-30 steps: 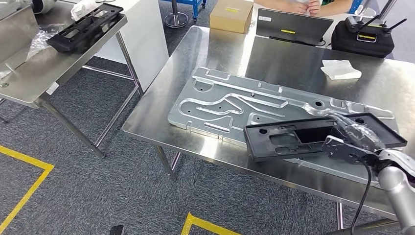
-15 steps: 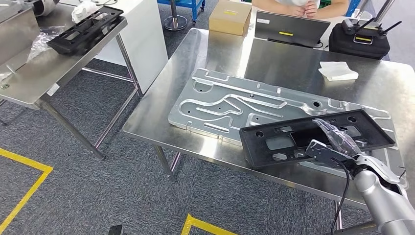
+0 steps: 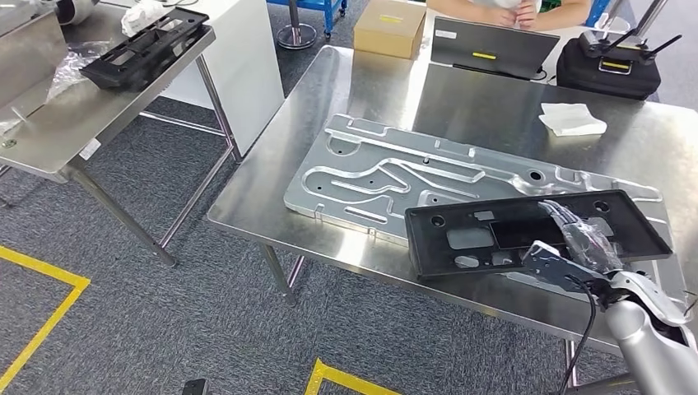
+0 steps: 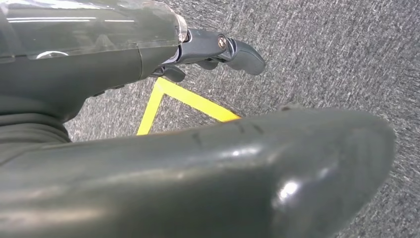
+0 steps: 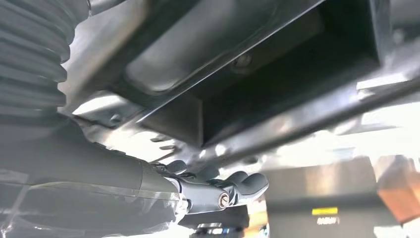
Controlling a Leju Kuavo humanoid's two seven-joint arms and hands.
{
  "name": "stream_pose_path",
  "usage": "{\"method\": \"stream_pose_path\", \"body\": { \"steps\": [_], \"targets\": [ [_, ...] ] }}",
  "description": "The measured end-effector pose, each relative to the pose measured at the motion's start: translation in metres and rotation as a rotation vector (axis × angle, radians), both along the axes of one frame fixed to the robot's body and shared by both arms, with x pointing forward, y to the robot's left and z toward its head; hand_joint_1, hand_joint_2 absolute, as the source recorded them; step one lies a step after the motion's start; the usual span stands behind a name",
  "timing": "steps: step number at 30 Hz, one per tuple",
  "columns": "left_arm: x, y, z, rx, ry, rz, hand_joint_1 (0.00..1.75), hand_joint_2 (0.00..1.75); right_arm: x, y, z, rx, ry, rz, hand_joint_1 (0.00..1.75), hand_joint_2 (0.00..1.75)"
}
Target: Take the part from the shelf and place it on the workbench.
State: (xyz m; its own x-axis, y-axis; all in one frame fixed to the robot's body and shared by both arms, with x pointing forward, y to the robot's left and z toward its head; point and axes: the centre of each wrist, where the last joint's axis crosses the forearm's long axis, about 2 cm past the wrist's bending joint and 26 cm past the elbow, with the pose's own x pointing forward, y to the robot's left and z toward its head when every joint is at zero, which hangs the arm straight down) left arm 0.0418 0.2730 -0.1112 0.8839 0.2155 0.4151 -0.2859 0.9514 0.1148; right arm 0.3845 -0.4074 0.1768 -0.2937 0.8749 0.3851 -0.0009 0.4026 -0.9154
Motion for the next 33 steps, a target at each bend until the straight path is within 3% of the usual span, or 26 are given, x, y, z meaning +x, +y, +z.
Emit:
{"method": "stream_pose_path", "body": {
  "steps": [4,12,33],
  "targets": [
    [0.0,0.0,0.0,0.002,0.003,0.002,0.0,0.0,-0.005,-0.007,0.016,0.038,-0.086,-0.015,0.0,1.75],
    [-0.002,0.001,0.0,0.011,0.016,0.016,0.0,0.0,-0.011,-0.017,0.072,0.149,-0.283,-0.005,0.0,1.75],
    [-0.002,0.001,0.0,0.019,0.013,0.03,0.0,0.0,-0.025,-0.001,0.119,0.302,-0.574,0.014,0.0,1.75]
  ]
}}
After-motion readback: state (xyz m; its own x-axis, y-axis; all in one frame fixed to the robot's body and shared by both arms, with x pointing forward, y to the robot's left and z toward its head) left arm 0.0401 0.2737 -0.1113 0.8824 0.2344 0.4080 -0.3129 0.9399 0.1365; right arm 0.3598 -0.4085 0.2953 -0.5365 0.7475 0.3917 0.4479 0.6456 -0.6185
